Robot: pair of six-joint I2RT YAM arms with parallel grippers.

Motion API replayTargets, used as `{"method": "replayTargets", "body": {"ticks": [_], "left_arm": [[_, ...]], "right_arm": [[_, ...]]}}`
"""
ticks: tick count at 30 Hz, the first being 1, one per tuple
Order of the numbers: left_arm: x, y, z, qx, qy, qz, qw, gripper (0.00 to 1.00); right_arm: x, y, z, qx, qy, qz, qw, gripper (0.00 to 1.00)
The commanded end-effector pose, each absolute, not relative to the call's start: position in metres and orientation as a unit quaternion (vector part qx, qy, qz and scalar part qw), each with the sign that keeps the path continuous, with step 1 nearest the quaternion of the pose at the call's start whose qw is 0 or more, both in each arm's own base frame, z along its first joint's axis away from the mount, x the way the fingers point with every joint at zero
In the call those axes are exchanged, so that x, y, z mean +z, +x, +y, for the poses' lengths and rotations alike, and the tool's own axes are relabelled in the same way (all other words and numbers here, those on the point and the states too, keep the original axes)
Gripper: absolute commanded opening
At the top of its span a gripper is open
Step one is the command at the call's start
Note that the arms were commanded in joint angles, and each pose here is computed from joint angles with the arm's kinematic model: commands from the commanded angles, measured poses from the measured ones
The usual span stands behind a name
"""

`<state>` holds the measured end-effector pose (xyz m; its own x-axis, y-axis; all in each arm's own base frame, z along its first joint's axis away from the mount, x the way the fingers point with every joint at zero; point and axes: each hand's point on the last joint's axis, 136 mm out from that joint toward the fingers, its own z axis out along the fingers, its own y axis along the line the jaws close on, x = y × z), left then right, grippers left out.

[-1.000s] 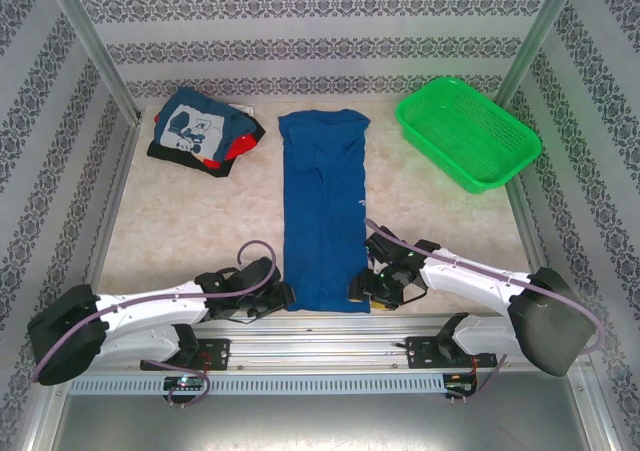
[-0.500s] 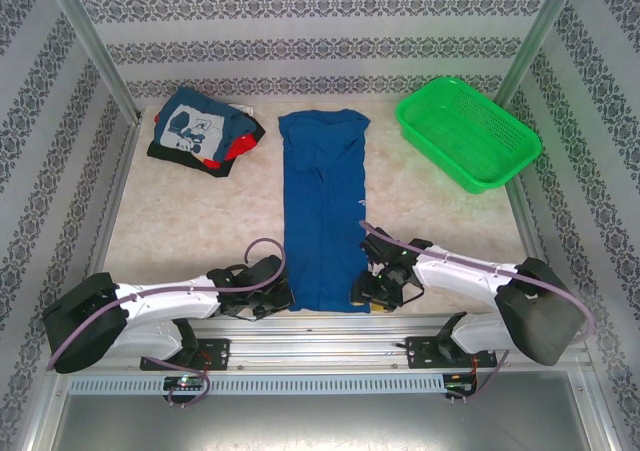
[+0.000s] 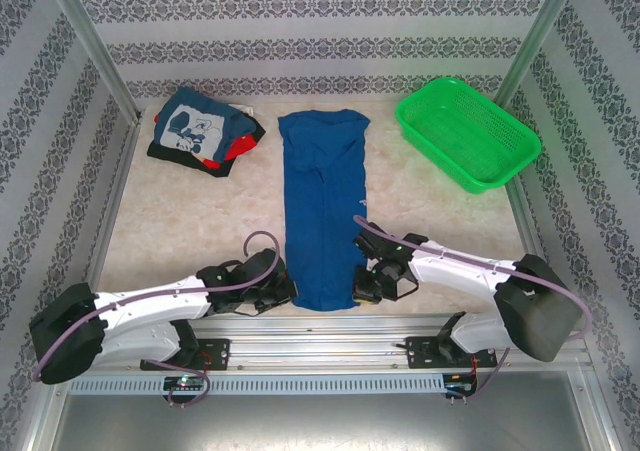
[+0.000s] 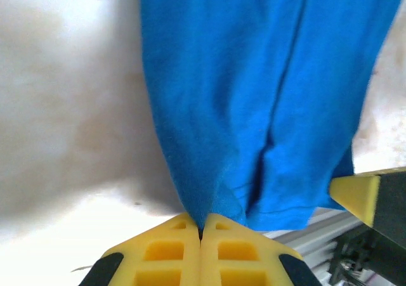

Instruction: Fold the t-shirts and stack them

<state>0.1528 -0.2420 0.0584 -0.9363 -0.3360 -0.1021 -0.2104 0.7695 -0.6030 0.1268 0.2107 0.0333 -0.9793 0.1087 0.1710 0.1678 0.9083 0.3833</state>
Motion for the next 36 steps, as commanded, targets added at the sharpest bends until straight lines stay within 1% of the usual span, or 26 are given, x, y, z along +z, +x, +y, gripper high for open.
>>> {"method": "replayTargets", "body": {"ticks": [1,6,11,22,29,36], "left_arm": [[0.074,0.163,-0.238,-0.302,-0.143,0.935,0.120,0.00],[0.094,0.178,-0.230,-0.308,-0.155,0.929,0.137,0.00],[0.115,0.205,-0.223,-0.327,-0.170,0.917,0.153,0.00],[0.143,0.288,-0.222,-0.344,-0.160,0.908,0.176,0.00],[0.148,0.338,-0.211,-0.346,-0.167,0.904,0.189,0.00],[0.151,0.377,-0.206,-0.347,-0.164,0.902,0.197,0.00]], "right_arm": [[0.054,0.138,0.220,-0.227,-0.063,-0.970,0.058,0.02],[0.079,0.159,0.216,-0.242,-0.068,-0.967,0.040,0.02],[0.100,0.188,0.210,-0.262,-0.076,-0.962,0.021,0.02],[0.131,0.274,0.197,-0.269,-0.066,-0.961,-0.011,0.03],[0.133,0.321,0.190,-0.269,-0.067,-0.961,-0.019,0.03],[0.132,0.357,0.188,-0.268,-0.067,-0.961,-0.025,0.03]]}}
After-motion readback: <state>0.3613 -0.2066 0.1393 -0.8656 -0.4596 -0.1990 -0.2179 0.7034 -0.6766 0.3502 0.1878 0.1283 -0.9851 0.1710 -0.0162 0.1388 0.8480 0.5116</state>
